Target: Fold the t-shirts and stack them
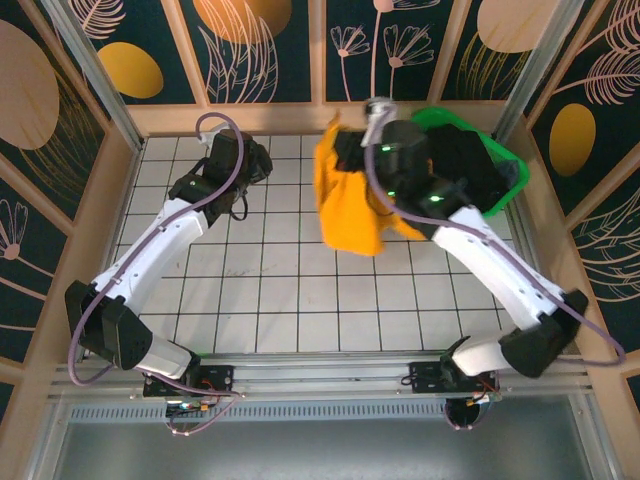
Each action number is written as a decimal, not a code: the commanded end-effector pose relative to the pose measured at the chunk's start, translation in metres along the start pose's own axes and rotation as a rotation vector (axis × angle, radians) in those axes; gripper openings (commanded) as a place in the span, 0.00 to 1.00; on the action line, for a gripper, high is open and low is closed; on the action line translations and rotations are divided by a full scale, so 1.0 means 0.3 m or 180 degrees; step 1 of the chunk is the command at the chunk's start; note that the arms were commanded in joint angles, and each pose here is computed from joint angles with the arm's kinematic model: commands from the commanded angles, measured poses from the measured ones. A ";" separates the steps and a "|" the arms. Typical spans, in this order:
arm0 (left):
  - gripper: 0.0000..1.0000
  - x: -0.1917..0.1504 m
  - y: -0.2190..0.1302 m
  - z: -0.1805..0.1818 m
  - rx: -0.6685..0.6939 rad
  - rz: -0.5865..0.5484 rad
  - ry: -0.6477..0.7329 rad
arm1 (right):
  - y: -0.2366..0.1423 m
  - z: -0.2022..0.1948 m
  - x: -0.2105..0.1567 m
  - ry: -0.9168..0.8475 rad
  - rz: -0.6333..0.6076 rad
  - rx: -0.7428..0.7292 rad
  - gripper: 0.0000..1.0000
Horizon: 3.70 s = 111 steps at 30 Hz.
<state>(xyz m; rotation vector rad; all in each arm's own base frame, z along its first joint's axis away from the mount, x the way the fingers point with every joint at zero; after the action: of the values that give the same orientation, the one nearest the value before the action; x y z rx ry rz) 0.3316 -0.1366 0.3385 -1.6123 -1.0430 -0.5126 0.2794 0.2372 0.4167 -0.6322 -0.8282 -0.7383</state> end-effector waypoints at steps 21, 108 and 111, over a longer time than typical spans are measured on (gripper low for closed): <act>0.71 -0.352 0.131 0.214 -0.0008 0.1403 -0.0224 | -0.012 -0.407 -0.700 0.0105 0.2027 -0.0849 0.55; 0.79 -0.652 0.143 0.342 0.0263 0.2117 -0.3757 | -0.394 -0.918 -0.615 0.1902 0.1099 -0.2920 0.00; 0.81 -0.638 0.176 0.307 0.0147 0.2152 -0.3844 | -0.390 -0.911 -0.630 0.1900 0.1138 -0.2900 0.00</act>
<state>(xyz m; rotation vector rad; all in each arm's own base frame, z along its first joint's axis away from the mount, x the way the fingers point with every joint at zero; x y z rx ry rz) 0.2442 -0.1138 0.1270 -2.0517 -1.0132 0.8838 0.2177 0.0229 0.1433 -1.2586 0.2414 -0.9083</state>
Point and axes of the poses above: each hand's point on the last joint's axis, 136 mm out from that joint toward the fingers, its own y axis out along the fingers, its own z axis along the line the jaws close on, x = y × z, the point moved 10 cm from there along -y, back along the fingers, and after that the axes turned 6 degrees about y, right-handed, at the moved point
